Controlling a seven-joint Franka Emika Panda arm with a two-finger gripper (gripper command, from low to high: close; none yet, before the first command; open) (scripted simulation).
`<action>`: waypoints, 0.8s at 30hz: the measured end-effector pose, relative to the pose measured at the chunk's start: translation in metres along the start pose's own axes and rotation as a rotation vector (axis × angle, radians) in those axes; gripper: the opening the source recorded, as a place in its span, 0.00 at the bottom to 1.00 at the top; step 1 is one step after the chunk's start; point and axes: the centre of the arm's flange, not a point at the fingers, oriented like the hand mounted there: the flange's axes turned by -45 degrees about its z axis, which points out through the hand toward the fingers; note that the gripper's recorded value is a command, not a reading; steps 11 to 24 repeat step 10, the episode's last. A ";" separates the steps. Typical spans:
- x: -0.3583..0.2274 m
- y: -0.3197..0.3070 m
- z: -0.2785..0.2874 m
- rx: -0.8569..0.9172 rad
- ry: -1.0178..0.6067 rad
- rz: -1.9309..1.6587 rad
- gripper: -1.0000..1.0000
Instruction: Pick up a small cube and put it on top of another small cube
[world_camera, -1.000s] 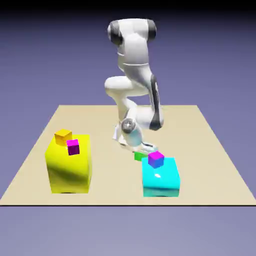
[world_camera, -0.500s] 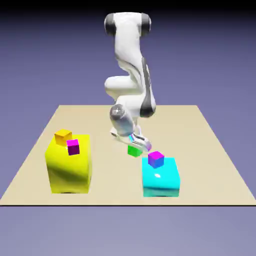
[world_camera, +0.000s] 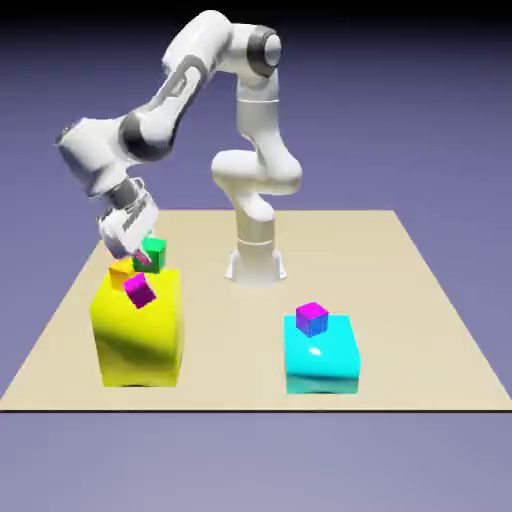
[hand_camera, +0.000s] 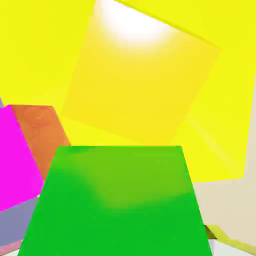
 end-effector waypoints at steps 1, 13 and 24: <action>0.018 0.008 -0.019 0.041 -0.047 0.070 0.00; 0.027 0.007 0.022 0.061 -0.092 0.099 1.00; 0.027 0.007 0.022 0.061 -0.092 0.099 1.00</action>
